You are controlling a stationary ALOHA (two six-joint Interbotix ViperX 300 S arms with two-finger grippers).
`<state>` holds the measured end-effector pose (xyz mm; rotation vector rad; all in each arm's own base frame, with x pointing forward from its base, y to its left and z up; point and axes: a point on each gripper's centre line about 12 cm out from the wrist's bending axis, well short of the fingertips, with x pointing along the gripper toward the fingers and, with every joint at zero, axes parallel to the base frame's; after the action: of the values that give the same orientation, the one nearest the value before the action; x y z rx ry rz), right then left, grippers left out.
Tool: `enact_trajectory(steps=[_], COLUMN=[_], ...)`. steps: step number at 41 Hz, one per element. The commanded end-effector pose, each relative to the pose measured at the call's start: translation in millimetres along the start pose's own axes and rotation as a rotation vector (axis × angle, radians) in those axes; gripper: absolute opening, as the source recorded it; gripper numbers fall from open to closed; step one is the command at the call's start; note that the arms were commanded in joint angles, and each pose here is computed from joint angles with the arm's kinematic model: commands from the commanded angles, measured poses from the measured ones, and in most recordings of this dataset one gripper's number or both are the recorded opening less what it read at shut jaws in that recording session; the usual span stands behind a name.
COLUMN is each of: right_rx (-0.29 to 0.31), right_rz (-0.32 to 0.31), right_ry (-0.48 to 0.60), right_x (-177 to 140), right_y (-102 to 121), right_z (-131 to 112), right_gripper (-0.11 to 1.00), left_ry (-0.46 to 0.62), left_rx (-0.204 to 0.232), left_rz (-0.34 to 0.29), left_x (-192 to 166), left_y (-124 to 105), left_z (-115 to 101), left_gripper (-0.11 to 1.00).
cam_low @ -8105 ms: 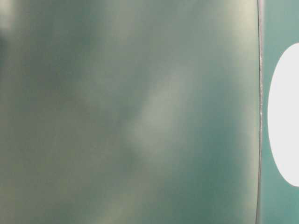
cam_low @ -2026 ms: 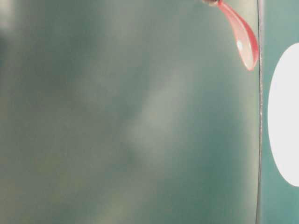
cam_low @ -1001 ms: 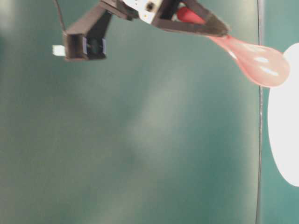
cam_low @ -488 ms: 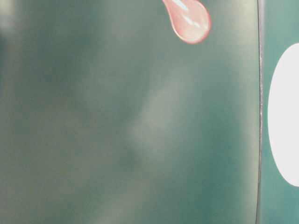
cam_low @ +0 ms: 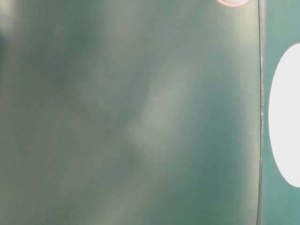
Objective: Scoop the yellow hexagonal prism block from the bowl with a spoon using the right arm.
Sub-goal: 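Move the spoon back and lower it into the spoon rest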
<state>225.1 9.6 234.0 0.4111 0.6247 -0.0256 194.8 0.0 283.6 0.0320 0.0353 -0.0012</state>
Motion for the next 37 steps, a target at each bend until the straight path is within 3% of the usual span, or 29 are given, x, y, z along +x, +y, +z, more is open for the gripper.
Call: enact_trajectory(steps=[1, 11, 20, 29, 37], right_rx=[-0.009, -0.01, 0.005, 0.039, 0.041], right_rz=[0.006, 0.016, -0.012, -0.038, -0.035], right_ry=[-0.018, -0.038, -0.023, 0.029, 0.013], right_x=[9.1, 36.1, 56.6, 67.2, 67.3], right_y=[0.6, -0.5, -5.1, -8.7, -8.3], right_z=[-6.3, -38.8, -59.5, -70.7, -68.9], right_gripper=[0.11, 0.11, 0.11, 0.11, 0.13], left_ry=[-0.031, -0.04, -0.052, -0.055, -0.054], left_rx=[0.003, 0.0, -0.008, -0.009, -0.009], left_rz=[0.002, 0.002, 0.002, 0.003, 0.003], left_x=[1.9, 0.5, -1.6, -1.8, -1.8], left_y=[0.6, 0.7, 0.8, 0.8, 0.8], left_z=[12.0, 14.0, 16.8, 17.7, 17.6], left_gripper=[0.04, 0.04, 0.04, 0.04, 0.04])
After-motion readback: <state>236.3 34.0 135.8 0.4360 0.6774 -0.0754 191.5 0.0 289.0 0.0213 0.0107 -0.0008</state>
